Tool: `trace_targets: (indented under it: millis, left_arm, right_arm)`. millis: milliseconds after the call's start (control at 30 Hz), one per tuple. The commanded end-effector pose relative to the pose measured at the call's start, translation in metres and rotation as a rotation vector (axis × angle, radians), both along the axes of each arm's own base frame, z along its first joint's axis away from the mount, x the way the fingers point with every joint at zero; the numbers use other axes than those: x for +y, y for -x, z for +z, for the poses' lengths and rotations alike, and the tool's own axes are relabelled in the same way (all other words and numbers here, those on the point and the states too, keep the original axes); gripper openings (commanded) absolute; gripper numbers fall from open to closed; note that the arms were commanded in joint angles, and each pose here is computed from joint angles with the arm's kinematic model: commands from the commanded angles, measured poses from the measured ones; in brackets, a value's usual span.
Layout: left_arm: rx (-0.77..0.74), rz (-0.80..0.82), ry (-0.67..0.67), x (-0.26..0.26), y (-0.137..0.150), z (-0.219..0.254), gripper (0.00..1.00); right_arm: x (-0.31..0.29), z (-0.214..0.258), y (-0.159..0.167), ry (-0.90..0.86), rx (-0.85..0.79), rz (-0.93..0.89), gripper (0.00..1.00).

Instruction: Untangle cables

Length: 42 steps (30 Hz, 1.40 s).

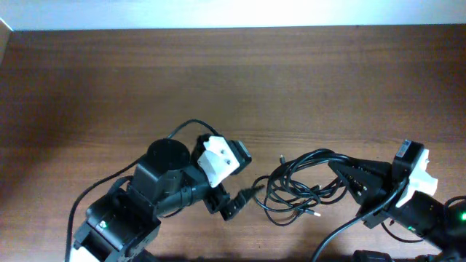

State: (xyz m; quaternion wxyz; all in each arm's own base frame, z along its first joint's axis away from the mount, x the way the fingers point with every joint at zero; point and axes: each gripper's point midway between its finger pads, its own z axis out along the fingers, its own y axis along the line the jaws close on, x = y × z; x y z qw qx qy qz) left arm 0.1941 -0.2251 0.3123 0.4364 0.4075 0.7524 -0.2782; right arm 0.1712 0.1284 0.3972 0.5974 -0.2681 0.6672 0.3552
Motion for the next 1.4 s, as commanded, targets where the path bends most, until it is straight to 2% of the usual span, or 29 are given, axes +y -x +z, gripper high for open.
trace_targets:
  millis: [0, 67, 167, 200, 233, 267, 300, 333, 433, 533, 600, 700, 767, 833, 900, 967, 1000, 1033, 1100, 1300, 1367]
  left_arm:
    - [-0.006, 0.091, -0.002, 0.01, -0.016, 0.002, 0.99]
    - [0.01, 0.087, 0.009, 0.006, -0.02, 0.001, 0.99]
    - [0.089, -0.056, 0.051, -0.019, -0.01, -0.006, 0.99]
    - [0.12, -0.059, 0.035, -0.023, -0.014, -0.016, 0.99]
    - [0.139, -0.058, 0.022, -0.025, -0.018, -0.023, 0.88]
    - [0.152, -0.058, 0.013, -0.027, -0.021, -0.028, 0.7]
    - [0.162, -0.057, 0.007, -0.029, -0.023, -0.032, 0.19]
    - [0.165, -0.056, 0.005, -0.03, -0.024, -0.033, 0.0]
    - [0.189, 0.022, 0.026, -0.024, -0.032, -0.03, 0.0]
    - [0.317, 0.325, 0.099, 0.005, -0.061, -0.032, 0.0]
    - [0.509, 0.513, 0.236, 0.018, -0.07, -0.033, 0.0]
    - [0.842, 0.724, 0.442, 0.02, -0.067, -0.037, 0.0]
    - [0.989, 0.749, 0.517, 0.013, -0.06, -0.035, 0.0]
    - [1.083, 0.741, 0.55, 0.007, -0.053, -0.033, 0.05]
    - [1.231, 0.731, 0.591, -0.002, -0.043, -0.03, 0.0]
    - [1.365, 0.716, 0.616, -0.009, -0.032, -0.025, 0.0]
    - [1.364, 0.719, 0.618, -0.009, -0.033, -0.025, 0.0]
    - [1.348, 0.717, 0.613, -0.008, -0.033, -0.026, 0.14]
    - [1.26, 0.688, 0.586, -0.007, -0.037, -0.026, 0.99]
    - [0.754, 0.395, 0.353, -0.004, -0.039, -0.022, 0.99]
    - [0.647, 0.326, 0.319, -0.002, -0.035, -0.016, 0.99]
  right_arm:
    - [0.003, 0.005, 0.006, -0.011, -0.004, 0.033, 0.04]
    - [0.006, 0.006, 0.01, -0.01, -0.012, 0.062, 0.04]
    - [0.007, 0.007, 0.012, -0.011, -0.015, 0.073, 0.04]
    - [0.007, 0.007, 0.012, -0.011, -0.015, 0.073, 0.04]
    - [0.007, 0.007, 0.012, -0.011, -0.015, 0.073, 0.04]
    - [0.007, 0.007, 0.012, -0.011, -0.015, 0.073, 0.04]
    - [0.007, 0.007, 0.012, -0.01, -0.015, 0.072, 0.04]
    - [0.007, 0.007, 0.012, -0.01, -0.015, 0.072, 0.04]
    - [0.007, 0.007, 0.011, -0.01, -0.015, 0.068, 0.04]
    - [0.006, 0.007, 0.01, -0.01, -0.014, 0.06, 0.04]
    - [0.004, 0.006, 0.008, -0.01, -0.01, 0.044, 0.04]
    - [0.004, 0.005, 0.007, -0.01, -0.007, 0.042, 0.04]
    - [0.004, 0.005, 0.007, -0.01, -0.007, 0.042, 0.04]
    - [0.004, 0.005, 0.007, -0.01, -0.007, 0.042, 0.04]
    - [0.004, 0.005, 0.007, -0.01, -0.007, 0.042, 0.04]
    - [0.004, 0.005, 0.007, -0.01, -0.007, 0.042, 0.04]
    - [0.004, 0.005, 0.007, -0.01, -0.007, 0.042, 0.04]
    - [0.004, 0.005, 0.007, -0.01, -0.007, 0.042, 0.04]
    - [0.004, 0.005, 0.007, -0.01, -0.007, 0.042, 0.04]
    - [0.004, 0.005, 0.007, -0.01, -0.007, 0.042, 0.04]
    - [0.003, 0.005, 0.006, -0.01, -0.006, 0.03, 0.04]
